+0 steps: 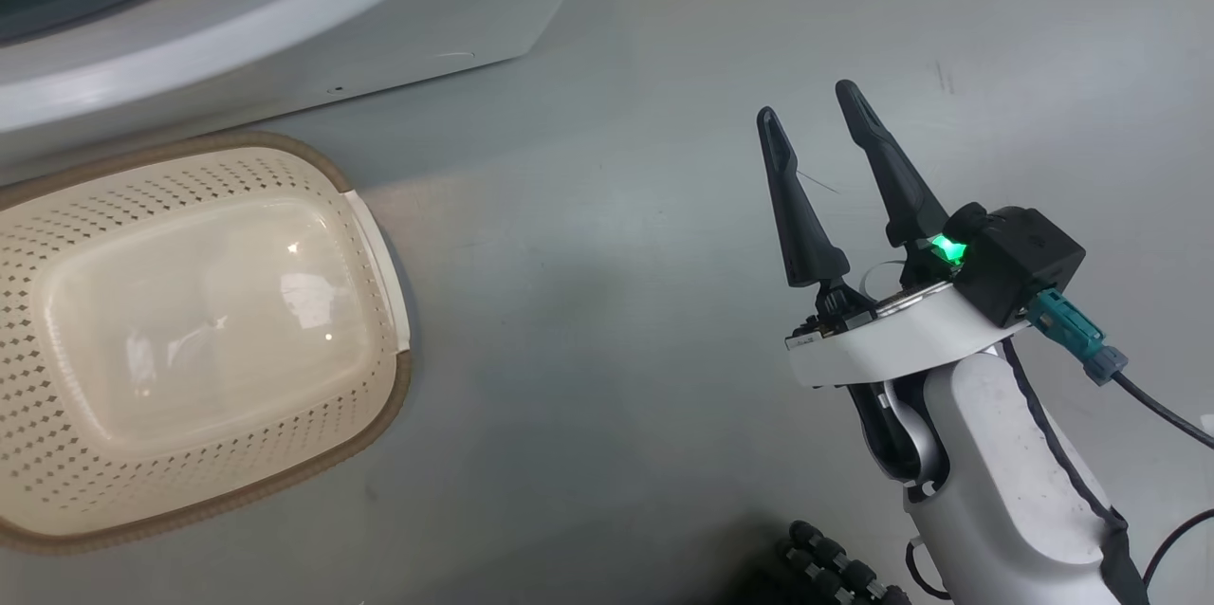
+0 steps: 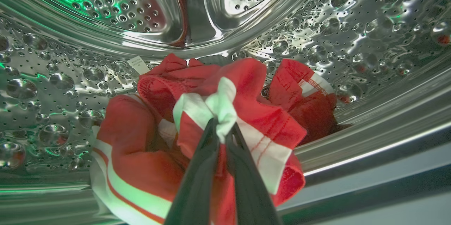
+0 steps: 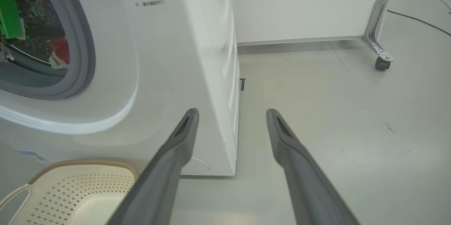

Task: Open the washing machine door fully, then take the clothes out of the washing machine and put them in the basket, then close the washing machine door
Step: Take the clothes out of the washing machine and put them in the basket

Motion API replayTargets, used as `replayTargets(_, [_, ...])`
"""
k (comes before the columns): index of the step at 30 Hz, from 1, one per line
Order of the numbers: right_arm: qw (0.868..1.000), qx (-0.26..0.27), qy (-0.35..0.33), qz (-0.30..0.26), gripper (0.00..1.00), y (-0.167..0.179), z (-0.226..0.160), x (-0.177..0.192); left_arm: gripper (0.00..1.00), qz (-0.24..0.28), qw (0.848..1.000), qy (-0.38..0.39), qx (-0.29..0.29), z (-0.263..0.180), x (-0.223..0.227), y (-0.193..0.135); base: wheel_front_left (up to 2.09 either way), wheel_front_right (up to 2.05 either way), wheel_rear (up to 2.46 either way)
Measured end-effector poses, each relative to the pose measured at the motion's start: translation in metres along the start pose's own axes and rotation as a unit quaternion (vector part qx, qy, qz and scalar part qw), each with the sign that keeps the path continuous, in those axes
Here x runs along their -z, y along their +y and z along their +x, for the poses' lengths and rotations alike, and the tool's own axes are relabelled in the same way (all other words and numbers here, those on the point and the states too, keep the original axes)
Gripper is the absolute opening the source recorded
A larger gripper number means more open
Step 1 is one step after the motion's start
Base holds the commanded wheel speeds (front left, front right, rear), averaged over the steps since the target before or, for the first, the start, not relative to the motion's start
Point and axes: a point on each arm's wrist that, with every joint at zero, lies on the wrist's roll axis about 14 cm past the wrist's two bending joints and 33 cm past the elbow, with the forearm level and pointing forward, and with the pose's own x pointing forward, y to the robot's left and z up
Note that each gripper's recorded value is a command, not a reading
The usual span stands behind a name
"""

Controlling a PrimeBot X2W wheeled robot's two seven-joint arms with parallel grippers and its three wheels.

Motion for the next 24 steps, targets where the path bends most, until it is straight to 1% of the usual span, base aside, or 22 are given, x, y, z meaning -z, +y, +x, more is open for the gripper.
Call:
replayTargets(5, [1.000,-0.001,-0.006,-0.009,1.00,0.000,0.000,-0.005,0.00,0.003,0.999,-0.035,0.003,-0.011,0.000,-0.008,0.00,0.00,0.00])
replayTargets(11, [1.000,-0.007,-0.019,-0.017,1.00,0.004,-0.001,-0.015,0.00,0.007,0.995,-0.097,0.004,-0.032,-0.012,-0.018,0.00,0.00,0.00])
replayTargets(18, [0.999,-0.017,-0.025,-0.026,1.00,0.011,-0.009,-0.022,0.00,0.000,0.986,-0.165,-0.008,-0.064,-0.021,-0.027,0.00,0.00,0.00])
replayTargets(24, [0.999,-0.021,-0.030,-0.028,1.00,0.016,-0.022,-0.027,0.00,-0.006,0.971,-0.238,-0.025,-0.105,-0.039,-0.034,0.00,0.00,0.00])
